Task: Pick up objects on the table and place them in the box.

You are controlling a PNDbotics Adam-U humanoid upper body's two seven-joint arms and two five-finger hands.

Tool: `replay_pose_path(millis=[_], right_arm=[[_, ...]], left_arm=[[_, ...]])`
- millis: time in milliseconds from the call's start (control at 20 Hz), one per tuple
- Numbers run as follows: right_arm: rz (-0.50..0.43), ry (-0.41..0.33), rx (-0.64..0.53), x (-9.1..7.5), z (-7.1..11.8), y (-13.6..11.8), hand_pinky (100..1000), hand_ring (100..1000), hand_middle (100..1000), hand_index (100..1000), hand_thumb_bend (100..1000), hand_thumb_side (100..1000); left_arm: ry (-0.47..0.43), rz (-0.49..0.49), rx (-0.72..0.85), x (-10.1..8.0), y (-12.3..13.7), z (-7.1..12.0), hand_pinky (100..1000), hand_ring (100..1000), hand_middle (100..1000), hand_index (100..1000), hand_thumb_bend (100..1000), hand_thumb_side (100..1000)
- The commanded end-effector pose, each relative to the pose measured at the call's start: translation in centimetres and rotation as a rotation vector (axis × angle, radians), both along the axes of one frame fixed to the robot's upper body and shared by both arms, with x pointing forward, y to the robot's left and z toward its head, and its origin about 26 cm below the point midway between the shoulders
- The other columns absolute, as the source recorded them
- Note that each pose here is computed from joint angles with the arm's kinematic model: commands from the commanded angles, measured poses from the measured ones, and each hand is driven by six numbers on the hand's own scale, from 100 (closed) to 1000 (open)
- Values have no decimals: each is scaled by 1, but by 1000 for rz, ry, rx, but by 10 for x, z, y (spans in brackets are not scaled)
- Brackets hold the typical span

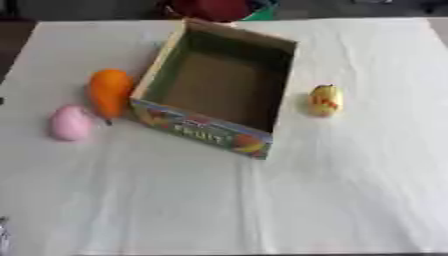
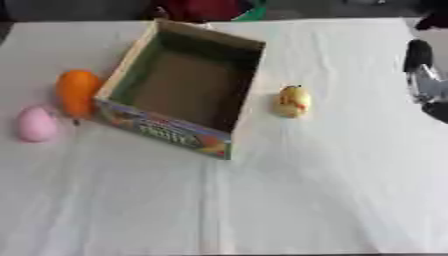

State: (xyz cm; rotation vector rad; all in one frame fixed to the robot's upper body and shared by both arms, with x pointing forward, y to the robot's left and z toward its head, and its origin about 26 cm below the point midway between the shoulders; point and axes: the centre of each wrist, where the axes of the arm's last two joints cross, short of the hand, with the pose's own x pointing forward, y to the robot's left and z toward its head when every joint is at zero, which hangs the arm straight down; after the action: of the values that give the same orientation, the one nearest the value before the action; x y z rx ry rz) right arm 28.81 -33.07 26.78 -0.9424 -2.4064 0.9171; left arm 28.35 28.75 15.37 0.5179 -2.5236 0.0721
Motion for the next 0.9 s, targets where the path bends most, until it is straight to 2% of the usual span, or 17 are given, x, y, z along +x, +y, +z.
replay_pose_path(millis=[50,250,500,700,900], right_arm=[[12,-42,-88,-2,17,3,730,1000,672,853,100,552],[30,-42,-222,4,28,6,769,1000,764,886,100,581],[35,-16,-461,19,41,6,797,1000,819,916,100,606],[45,16,-638,35,48,9,813,1000,834,930,100,760],[63,79,-741,53,55,10,823,1000,843,933,100,848]], left_arm=[[-19,-7,11,-1,-1,7,648,726,717,735,100,925],[-16,-12,12,-1,-1,7,648,726,717,735,100,925],[-11,-20,13,-2,-1,6,648,725,718,735,100,924],[-6,-30,16,-1,-1,6,648,725,718,735,100,922],[-1,-39,19,-1,-2,7,648,726,718,735,100,923]])
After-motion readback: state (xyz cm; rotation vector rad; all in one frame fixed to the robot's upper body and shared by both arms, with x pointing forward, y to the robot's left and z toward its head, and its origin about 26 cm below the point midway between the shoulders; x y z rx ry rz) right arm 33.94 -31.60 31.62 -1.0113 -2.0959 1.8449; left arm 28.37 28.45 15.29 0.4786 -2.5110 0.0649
